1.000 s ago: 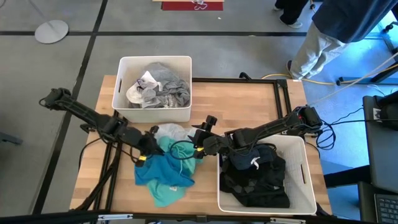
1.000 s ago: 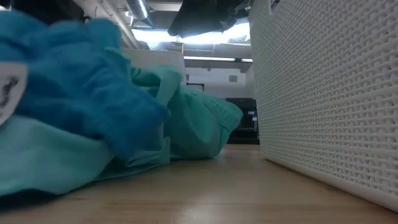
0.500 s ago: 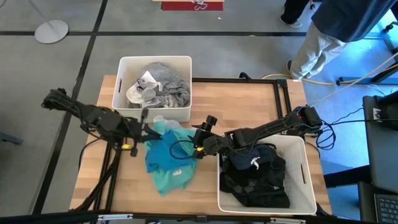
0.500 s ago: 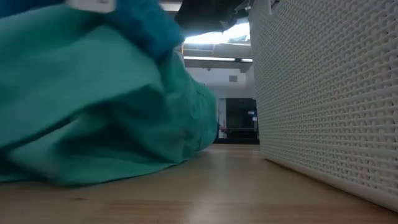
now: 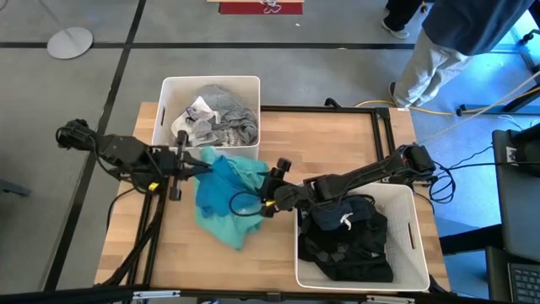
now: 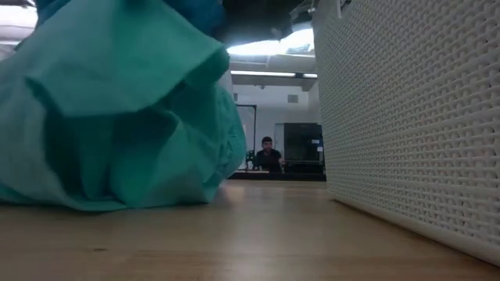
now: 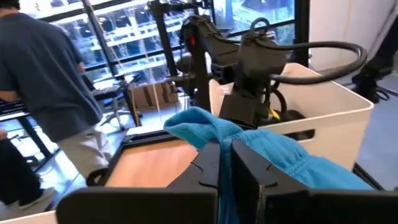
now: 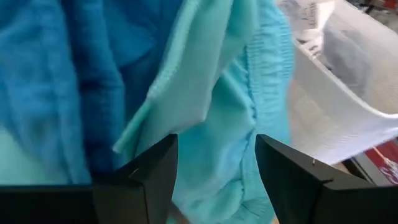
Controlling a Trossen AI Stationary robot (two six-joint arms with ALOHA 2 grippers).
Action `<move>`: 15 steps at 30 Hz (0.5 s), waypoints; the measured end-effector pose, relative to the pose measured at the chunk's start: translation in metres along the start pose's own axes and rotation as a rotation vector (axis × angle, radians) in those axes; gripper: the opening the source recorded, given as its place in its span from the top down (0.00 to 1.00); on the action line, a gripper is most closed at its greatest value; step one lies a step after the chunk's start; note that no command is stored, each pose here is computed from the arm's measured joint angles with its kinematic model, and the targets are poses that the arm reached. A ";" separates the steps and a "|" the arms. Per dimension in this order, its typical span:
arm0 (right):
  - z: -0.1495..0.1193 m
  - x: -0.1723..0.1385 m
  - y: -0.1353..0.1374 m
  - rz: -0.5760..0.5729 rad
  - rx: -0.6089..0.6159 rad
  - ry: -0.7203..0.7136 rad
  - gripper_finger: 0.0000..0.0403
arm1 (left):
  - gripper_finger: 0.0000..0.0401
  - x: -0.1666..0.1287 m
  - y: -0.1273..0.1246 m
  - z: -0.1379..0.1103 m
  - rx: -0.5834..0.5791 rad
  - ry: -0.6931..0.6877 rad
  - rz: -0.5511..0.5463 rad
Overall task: Sort clothes
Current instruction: Put the blue shorts into the bottom right laundry bin
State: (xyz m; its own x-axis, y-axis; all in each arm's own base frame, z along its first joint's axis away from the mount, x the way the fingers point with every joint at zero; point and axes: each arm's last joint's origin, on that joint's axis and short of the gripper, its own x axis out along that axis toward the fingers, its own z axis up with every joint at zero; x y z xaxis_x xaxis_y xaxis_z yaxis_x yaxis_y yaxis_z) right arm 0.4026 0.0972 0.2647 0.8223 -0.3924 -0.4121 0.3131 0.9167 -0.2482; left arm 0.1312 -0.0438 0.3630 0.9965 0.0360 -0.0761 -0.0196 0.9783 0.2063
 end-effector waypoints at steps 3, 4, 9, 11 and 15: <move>-0.003 0.008 0.008 0.054 -0.010 -0.018 0.46 | 0.98 0.000 -0.001 -0.001 0.000 0.008 -0.030; -0.005 0.010 0.010 0.076 -0.030 -0.013 0.46 | 0.98 0.000 -0.002 -0.002 0.003 0.014 -0.039; -0.006 0.017 0.018 0.182 -0.086 -0.058 0.46 | 0.97 -0.002 -0.008 -0.007 0.032 0.039 -0.272; -0.003 0.017 0.018 0.192 -0.092 -0.088 0.46 | 0.98 -0.003 -0.012 -0.010 0.044 0.046 -0.395; 0.003 0.017 0.017 0.193 -0.070 -0.146 0.46 | 0.97 -0.005 -0.015 -0.013 0.015 0.076 -0.500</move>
State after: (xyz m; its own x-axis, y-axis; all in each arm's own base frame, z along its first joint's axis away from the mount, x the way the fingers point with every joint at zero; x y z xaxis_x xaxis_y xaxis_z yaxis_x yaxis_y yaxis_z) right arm 0.4233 0.1064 0.2563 0.9250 -0.1913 -0.3283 0.1145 0.9642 -0.2390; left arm 0.1256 -0.0561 0.3477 0.8750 -0.4208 -0.2395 0.4601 0.8767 0.1406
